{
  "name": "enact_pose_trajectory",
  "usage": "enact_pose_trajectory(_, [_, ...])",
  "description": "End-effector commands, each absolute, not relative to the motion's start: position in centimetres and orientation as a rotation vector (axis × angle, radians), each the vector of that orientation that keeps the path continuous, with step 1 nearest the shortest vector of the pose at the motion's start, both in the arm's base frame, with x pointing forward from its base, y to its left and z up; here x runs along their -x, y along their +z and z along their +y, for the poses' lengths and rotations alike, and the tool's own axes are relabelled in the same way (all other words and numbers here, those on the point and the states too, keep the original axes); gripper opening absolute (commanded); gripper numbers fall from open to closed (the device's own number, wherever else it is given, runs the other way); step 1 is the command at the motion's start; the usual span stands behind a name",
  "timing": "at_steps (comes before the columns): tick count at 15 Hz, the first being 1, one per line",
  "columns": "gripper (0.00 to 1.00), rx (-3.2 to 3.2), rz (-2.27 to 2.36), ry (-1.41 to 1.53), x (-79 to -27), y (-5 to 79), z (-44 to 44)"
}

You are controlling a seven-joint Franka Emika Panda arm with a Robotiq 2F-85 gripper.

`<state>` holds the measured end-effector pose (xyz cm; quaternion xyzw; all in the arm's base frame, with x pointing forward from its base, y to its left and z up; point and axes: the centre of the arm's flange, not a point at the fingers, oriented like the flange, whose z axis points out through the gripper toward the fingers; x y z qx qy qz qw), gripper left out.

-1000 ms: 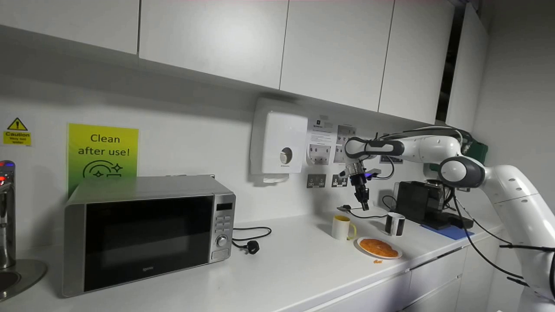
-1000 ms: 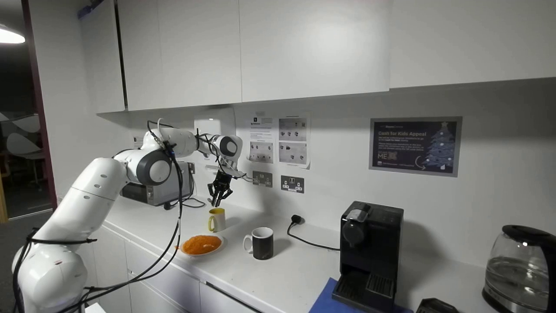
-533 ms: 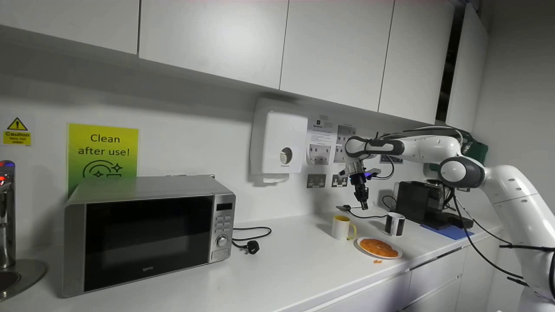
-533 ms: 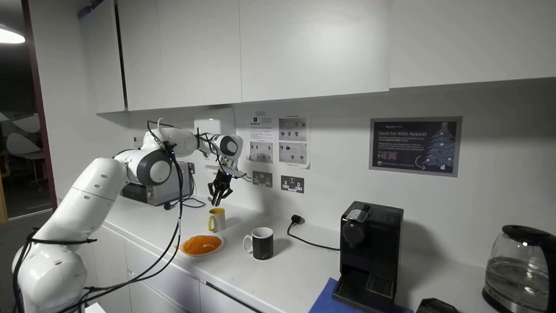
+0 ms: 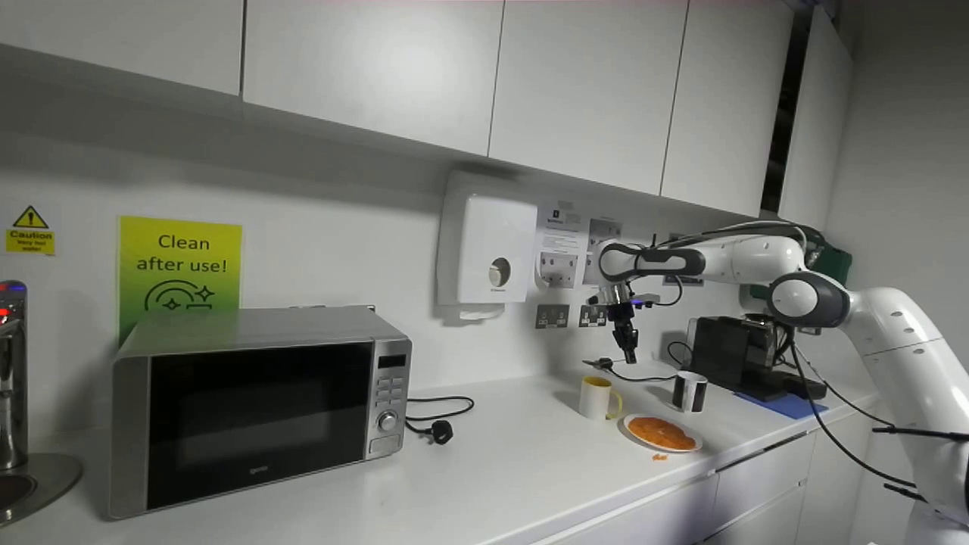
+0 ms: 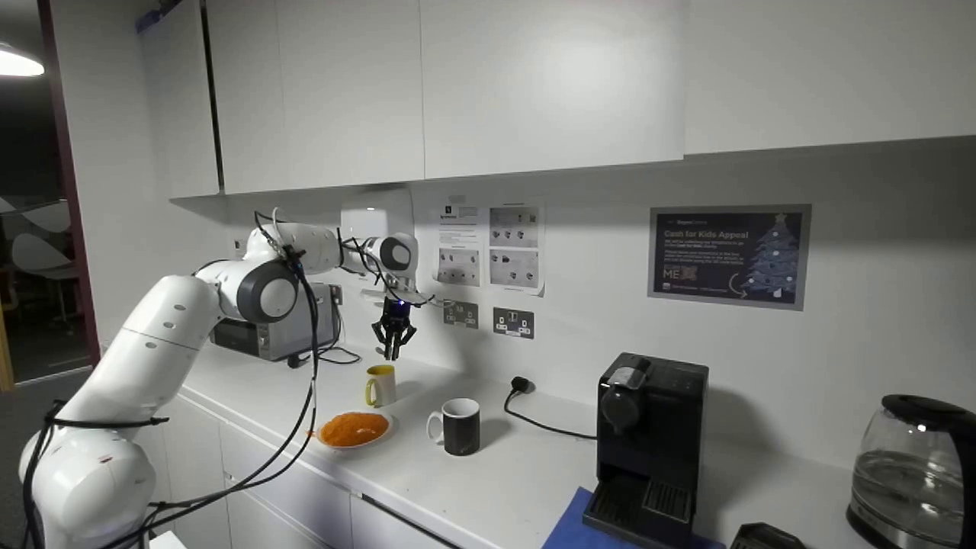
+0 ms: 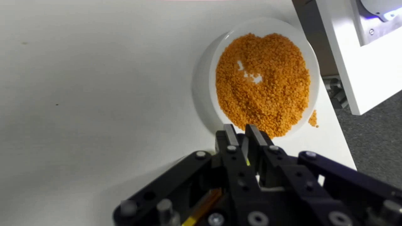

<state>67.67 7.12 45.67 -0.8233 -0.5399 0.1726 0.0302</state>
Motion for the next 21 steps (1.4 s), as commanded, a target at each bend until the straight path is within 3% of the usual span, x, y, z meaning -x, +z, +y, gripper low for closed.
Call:
enact_pose_trajectory(1, [0.03,2.613,-1.750,0.536,-64.5,46.2,7.4])
enact_pose_trajectory(9, [0.03,2.624,-1.833,0.651,-61.2,46.4,7.6])
enact_pose_trajectory(21, [0.03,2.760,-1.929,0.648,-52.0,46.7,5.0])
